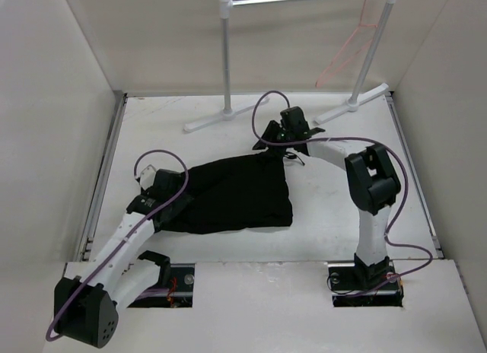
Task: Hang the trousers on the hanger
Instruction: Fold the trousers at the center of the board, then pick up the hanger from the clothesline.
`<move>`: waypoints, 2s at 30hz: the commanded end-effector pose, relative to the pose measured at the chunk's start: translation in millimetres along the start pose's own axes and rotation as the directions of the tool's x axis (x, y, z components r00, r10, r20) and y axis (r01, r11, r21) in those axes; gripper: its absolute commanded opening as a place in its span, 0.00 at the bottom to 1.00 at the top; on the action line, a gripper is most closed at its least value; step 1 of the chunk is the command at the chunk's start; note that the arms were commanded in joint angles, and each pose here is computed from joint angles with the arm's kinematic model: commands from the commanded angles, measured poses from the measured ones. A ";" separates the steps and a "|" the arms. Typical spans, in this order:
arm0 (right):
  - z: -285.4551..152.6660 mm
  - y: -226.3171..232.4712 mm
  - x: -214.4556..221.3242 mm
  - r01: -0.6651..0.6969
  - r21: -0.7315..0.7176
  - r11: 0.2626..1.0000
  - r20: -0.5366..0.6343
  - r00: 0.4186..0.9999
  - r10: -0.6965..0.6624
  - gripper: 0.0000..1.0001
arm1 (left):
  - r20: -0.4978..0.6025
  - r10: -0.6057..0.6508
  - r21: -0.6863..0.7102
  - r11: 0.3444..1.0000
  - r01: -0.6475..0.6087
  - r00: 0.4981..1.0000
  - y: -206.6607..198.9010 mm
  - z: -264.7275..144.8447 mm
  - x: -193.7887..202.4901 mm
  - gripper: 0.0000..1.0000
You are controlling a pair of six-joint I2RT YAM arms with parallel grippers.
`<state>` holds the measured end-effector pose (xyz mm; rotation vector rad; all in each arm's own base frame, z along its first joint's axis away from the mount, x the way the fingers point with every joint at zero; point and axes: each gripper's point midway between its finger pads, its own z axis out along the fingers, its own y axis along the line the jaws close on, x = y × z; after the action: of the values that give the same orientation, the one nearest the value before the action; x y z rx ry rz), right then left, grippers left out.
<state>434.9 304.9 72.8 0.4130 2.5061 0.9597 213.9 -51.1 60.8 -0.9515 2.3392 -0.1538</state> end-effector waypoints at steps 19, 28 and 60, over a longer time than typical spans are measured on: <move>-306.8 111.9 -178.2 0.241 -0.109 0.964 0.623 0.773 -0.123 0.16 | 0.095 0.220 0.361 0.901 -0.240 0.971 -202.5 -41.2 -11.4 0.08; -315.8 70.5 -275.7 0.151 0.014 0.988 0.698 0.706 -0.118 0.50 | 0.056 0.239 0.391 0.888 -0.241 0.969 -205.3 -34.2 2.2 0.28; -301.7 105.2 -235.6 0.350 -0.091 0.932 0.632 0.744 -0.218 0.09 | 0.090 0.229 0.522 0.818 -0.242 0.969 -279.8 -69.4 -52.3 0.53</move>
<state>531.3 98.8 382.2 0.3273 1.8601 0.7796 359.3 -221.9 187.5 -0.4417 2.2603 -0.5846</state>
